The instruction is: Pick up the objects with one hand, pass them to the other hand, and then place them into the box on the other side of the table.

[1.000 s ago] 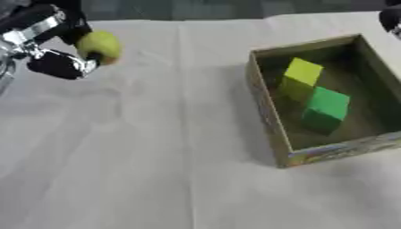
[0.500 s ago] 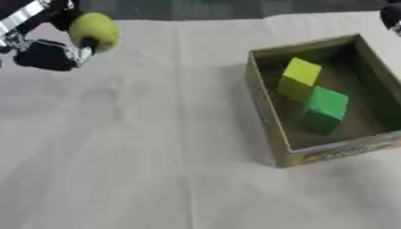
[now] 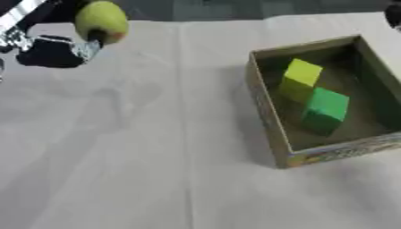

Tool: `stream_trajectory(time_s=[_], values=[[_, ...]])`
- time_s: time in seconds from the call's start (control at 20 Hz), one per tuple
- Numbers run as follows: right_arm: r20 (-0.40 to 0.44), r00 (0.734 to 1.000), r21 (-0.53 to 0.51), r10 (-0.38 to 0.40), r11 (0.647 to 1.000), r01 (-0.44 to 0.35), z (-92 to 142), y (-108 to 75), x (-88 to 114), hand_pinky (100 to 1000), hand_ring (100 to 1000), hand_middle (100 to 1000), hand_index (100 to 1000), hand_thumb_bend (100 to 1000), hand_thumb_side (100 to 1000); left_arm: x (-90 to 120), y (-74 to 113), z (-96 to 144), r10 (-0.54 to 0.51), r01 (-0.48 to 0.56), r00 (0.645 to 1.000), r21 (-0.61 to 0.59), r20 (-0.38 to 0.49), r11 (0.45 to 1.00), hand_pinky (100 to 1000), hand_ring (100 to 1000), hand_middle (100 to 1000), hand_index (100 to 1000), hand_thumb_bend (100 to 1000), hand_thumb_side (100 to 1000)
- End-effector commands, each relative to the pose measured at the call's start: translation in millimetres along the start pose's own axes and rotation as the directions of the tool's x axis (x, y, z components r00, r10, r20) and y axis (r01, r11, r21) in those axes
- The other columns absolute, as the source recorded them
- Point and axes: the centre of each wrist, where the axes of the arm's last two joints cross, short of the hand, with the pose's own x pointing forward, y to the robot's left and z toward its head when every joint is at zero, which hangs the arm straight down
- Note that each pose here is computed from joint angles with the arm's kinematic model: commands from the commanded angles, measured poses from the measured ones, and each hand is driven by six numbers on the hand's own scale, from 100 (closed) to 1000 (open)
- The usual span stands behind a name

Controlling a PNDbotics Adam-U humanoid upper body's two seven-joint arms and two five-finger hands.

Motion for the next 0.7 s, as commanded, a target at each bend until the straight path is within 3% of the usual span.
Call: stream_trajectory(time_s=[0.05,0.7], values=[[0.029,0.999,-0.018,0.021,1.000,-0.021,0,-9.5,10,913,722,743,834,306,405,12,8.6,1,-0.012,0.010,0.999,0.040,0.043,0.999,701,552,474,561,100,145],[0.032,0.999,-0.021,0.011,1.000,-0.010,-1,-8.8,11,914,722,743,834,301,405,29,-5.0,-6,0.019,-0.025,0.994,0.052,0.110,0.998,695,542,465,556,100,157]])
